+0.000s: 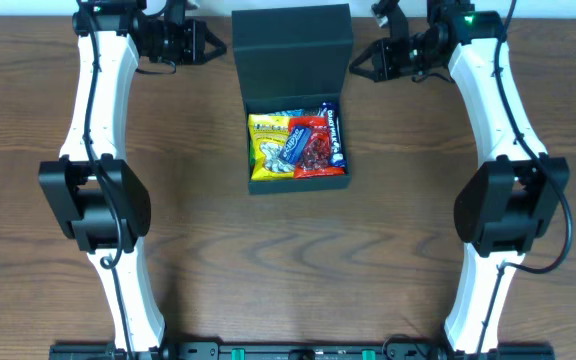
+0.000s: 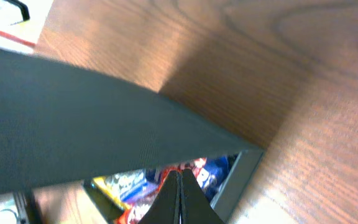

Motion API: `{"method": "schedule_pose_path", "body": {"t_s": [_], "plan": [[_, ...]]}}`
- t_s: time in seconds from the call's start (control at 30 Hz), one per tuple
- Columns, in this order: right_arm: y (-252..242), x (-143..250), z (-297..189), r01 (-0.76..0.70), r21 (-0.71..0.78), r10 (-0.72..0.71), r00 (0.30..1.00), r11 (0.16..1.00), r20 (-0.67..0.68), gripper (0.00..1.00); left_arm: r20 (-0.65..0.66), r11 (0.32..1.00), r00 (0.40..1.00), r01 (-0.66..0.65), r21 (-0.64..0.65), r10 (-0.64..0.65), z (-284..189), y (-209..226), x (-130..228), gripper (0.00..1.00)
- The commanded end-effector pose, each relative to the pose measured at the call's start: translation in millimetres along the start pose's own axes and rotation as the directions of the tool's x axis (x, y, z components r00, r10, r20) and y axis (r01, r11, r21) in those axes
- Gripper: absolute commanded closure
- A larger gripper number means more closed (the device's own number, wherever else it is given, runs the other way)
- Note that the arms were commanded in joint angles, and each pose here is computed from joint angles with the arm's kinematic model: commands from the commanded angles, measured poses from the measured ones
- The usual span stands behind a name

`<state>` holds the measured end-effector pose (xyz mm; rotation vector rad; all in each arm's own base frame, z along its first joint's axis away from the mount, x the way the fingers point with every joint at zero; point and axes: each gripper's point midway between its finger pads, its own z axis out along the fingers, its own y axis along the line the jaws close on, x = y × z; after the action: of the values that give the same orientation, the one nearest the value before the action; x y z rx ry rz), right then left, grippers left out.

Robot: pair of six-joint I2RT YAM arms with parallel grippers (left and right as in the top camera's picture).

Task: Pack container
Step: 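Push the lid forward and down with both grippers to close the box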

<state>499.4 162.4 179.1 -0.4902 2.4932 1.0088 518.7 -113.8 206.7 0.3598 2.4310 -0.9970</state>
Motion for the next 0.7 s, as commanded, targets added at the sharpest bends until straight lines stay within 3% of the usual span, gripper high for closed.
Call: {"method": "schedule_pose_path", "body": {"t_s": [0.0, 0.13, 0.2, 0.33, 0.43, 0.67], "plan": [[11, 0, -6, 0.086, -0.003, -0.086, 0.996, 0.996, -0.004, 0.99, 0.031, 0.992, 0.991, -0.129, -0.012, 0.129, -24, -21, -9, 0.94], [7, 3, -6, 0.087, 0.018, -0.087, 0.996, 0.996, -0.019, 0.99, 0.022, 0.986, 0.986, -0.165, -0.012, 0.166, -29, -27, -6, 0.94], [-12, 1, -8, 0.028, 0.126, -0.026, 0.999, 0.992, -0.019, 0.99, 0.020, 0.985, 0.985, -0.169, -0.041, 0.170, -30, -23, -7, 0.94], [-33, -4, -11, -0.045, 0.248, 0.043, 0.999, 0.968, 0.012, 0.99, -0.009, 0.975, 0.996, -0.088, -0.206, 0.087, -32, 8, -3, 0.94], [-43, -4, -10, -0.095, 0.286, 0.092, 0.995, 0.954, 0.025, 0.99, -0.024, 0.970, 0.998, -0.065, -0.235, 0.061, -27, 19, 1, 0.94], [-75, 19, 33, -0.292, 0.211, 0.301, 0.953, 0.933, -0.015, 0.99, 0.017, 0.954, 0.983, 0.183, -0.236, -0.184, 5, 60, 17, 0.94]]}}
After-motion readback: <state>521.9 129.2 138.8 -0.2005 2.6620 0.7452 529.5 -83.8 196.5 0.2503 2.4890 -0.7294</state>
